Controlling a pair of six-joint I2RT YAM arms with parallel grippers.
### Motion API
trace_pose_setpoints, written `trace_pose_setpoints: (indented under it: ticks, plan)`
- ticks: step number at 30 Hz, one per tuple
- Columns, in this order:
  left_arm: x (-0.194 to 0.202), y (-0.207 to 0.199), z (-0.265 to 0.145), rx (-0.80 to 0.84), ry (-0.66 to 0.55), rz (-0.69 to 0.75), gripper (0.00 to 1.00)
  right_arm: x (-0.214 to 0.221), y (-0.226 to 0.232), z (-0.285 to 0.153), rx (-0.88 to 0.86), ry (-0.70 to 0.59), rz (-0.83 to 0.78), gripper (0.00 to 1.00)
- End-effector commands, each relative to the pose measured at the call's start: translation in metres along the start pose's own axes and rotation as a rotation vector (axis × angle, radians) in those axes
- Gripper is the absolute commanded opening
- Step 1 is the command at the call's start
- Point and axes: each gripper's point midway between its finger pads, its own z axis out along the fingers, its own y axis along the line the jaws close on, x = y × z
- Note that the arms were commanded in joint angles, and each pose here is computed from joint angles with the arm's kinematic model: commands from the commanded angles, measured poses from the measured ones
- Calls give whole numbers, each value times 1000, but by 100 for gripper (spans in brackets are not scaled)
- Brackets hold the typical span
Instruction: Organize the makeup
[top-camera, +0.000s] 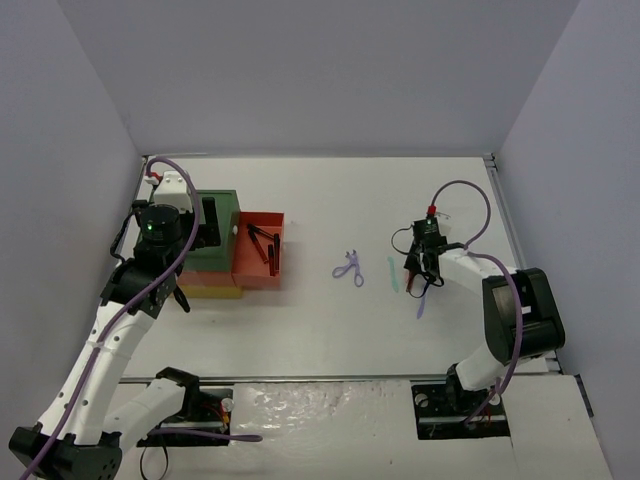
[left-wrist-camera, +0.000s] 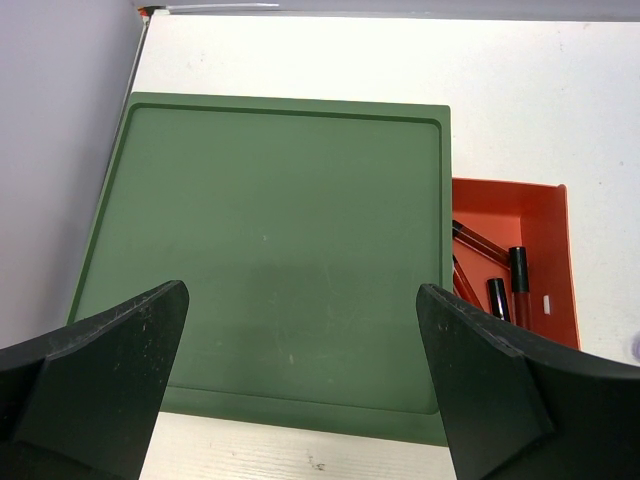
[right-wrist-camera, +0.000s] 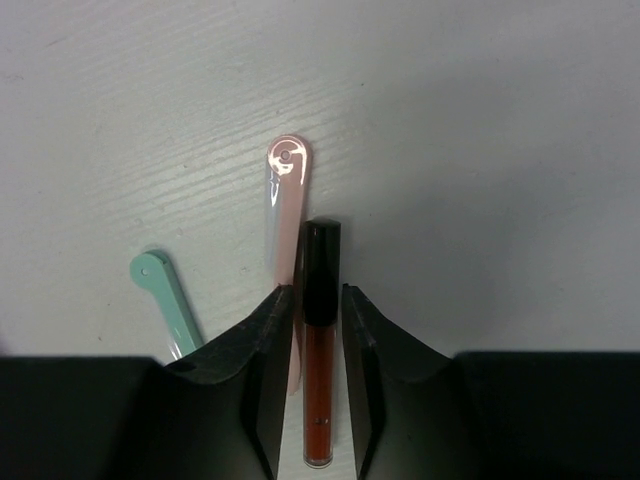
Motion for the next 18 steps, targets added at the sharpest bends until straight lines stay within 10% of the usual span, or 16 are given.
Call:
trace_pose_setpoints:
  ticks: [1,10,18]
  plan:
    - [-23,-1,0,6,-72,-41,97,4,-7,3,15,7,18,9]
    - [-23,-1,0,7,-73,-42,97,-60,38,-57,-159,-165,35,0]
    - [-23,1,0,-2,-75,-40,97,-102,215,-175,-640,-317,-11,0]
